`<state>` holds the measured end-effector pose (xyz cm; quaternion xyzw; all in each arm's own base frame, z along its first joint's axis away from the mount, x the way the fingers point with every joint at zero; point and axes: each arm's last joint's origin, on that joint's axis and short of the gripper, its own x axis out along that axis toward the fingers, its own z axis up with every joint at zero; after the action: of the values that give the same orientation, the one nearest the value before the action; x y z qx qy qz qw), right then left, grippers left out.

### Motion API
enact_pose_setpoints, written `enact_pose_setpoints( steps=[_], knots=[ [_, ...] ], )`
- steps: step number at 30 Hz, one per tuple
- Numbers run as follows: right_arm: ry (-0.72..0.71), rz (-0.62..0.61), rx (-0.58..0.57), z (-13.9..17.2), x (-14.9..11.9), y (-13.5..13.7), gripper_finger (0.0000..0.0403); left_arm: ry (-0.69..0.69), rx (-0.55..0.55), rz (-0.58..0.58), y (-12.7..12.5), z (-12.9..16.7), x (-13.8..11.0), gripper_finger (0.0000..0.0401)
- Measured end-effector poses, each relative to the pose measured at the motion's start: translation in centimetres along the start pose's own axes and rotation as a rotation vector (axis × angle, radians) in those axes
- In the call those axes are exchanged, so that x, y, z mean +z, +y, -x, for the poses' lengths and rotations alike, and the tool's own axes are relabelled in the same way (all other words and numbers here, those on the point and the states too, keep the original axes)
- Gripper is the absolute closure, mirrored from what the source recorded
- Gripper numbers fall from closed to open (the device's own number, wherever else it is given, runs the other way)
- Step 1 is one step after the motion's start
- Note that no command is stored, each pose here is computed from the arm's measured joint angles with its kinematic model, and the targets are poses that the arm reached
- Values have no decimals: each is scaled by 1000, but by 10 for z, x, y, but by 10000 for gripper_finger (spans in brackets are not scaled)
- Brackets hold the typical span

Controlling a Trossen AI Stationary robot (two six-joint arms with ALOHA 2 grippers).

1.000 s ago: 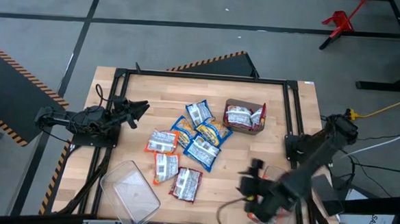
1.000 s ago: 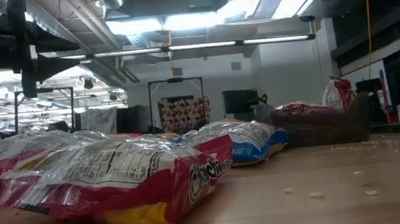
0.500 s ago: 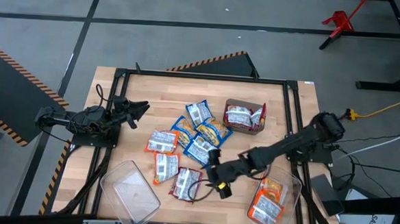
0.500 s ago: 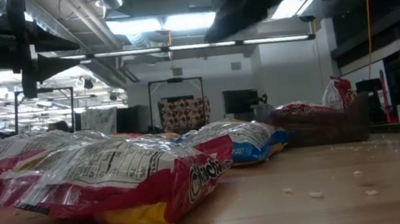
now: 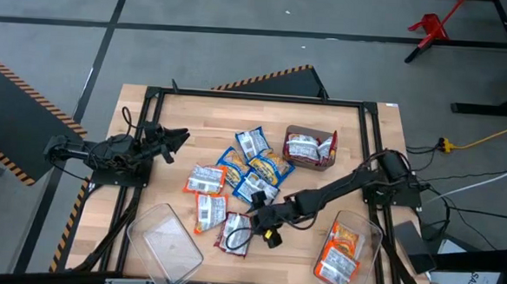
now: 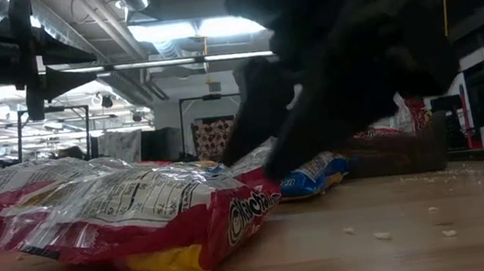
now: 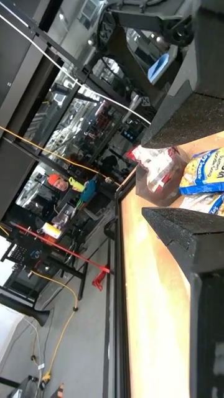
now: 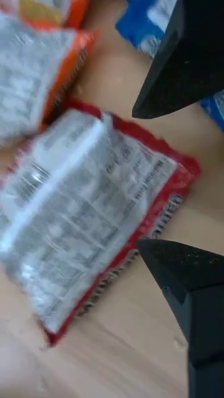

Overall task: Sort Maruchan noodles
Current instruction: Put the red noodle pack into the black bin

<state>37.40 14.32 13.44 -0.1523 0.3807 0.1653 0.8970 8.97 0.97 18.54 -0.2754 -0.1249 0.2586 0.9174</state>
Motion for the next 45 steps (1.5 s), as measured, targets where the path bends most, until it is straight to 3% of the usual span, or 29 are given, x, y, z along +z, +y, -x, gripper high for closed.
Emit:
enact_pose_setpoints(
  steps=[7, 11, 29, 35, 45],
  knots=[
    [47, -23, 14, -16, -12, -2, 87, 10, 9, -10, 1, 0, -1, 243],
    [53, -44, -9, -16, -13, -2, 109, 11, 10, -12, 1, 0, -1, 243],
    [67, -145, -69, -16, -14, -4, 391, 11, 10, -12, 1, 0, -1, 243],
    [67, -192, -128, -16, -14, -4, 400, 11, 11, -12, 1, 0, -1, 243],
    [-35, -401, -166, 11, 6, -8, 402, 11, 10, -6, 1, 0, -1, 243]
  ],
)
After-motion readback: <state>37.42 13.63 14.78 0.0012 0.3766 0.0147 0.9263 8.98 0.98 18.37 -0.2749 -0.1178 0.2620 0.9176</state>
